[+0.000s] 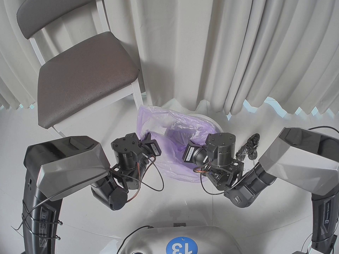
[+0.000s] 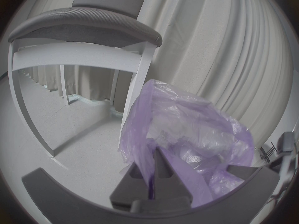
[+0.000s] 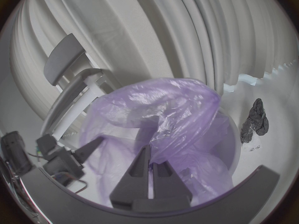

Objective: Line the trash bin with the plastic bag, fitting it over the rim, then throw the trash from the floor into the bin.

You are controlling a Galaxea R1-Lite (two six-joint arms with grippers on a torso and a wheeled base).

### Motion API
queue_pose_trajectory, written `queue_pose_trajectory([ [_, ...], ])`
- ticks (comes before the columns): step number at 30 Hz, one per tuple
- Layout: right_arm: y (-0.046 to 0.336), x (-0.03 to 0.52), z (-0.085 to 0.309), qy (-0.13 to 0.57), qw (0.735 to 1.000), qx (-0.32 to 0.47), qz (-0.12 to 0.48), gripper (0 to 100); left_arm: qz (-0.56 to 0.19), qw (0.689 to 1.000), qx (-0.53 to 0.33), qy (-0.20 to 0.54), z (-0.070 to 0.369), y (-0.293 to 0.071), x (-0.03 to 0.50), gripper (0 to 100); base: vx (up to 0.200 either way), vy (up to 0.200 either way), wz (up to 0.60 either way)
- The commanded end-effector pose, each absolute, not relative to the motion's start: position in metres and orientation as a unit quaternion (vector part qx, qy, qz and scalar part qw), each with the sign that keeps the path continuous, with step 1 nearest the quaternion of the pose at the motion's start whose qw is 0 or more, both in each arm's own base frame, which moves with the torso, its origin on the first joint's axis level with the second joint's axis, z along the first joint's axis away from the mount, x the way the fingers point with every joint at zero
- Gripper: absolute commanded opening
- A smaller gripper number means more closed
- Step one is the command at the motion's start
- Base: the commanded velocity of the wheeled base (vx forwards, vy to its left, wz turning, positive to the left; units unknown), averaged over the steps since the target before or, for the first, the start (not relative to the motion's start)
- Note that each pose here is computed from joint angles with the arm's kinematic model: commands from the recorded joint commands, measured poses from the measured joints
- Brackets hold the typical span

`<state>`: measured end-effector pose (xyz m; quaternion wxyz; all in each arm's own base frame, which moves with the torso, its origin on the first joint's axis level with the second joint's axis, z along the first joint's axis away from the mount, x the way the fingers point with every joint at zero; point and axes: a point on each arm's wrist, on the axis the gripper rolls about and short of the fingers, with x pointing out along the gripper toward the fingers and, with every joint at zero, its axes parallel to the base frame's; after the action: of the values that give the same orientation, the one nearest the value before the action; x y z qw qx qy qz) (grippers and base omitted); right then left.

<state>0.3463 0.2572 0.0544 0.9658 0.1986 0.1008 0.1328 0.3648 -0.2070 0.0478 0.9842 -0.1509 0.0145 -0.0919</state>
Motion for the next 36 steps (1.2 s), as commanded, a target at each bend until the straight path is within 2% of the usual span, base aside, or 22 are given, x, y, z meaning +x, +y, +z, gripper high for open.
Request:
queue_pose_trajectory([
  [1,0.249,0.377,0.037,0.088,0.967,0.214,0.107,0,-0.095,0.982,-0.16,-0.006,0.067,-0.206,0.362,0,0.0,0.0,0.0],
  [5,0.23,0.392,0.034,0.09,0.969,0.216,0.083,0,-0.103,0.981,-0.162,-0.008,0.071,-0.211,0.358,0,0.0,0.0,0.0],
  [9,0.212,0.397,0.039,0.127,0.97,0.199,0.053,0,-0.114,0.981,-0.156,0.008,0.058,-0.221,0.353,0,0.0,0.0,0.0],
  [18,0.193,0.398,0.052,0.162,0.969,0.187,0.022,0,-0.123,0.981,-0.149,0.023,0.039,-0.234,0.35,0,0.0,0.0,0.0],
  [30,0.174,0.367,0.093,0.193,0.969,0.155,0.014,0,-0.119,0.985,-0.109,0.059,0.029,-0.231,0.344,0,0.0,0.0,0.0],
  [36,0.165,0.355,0.078,0.223,0.97,0.099,0.014,0,-0.113,0.985,-0.075,0.102,0.029,-0.221,0.337,0,0.0,0.0,0.0],
])
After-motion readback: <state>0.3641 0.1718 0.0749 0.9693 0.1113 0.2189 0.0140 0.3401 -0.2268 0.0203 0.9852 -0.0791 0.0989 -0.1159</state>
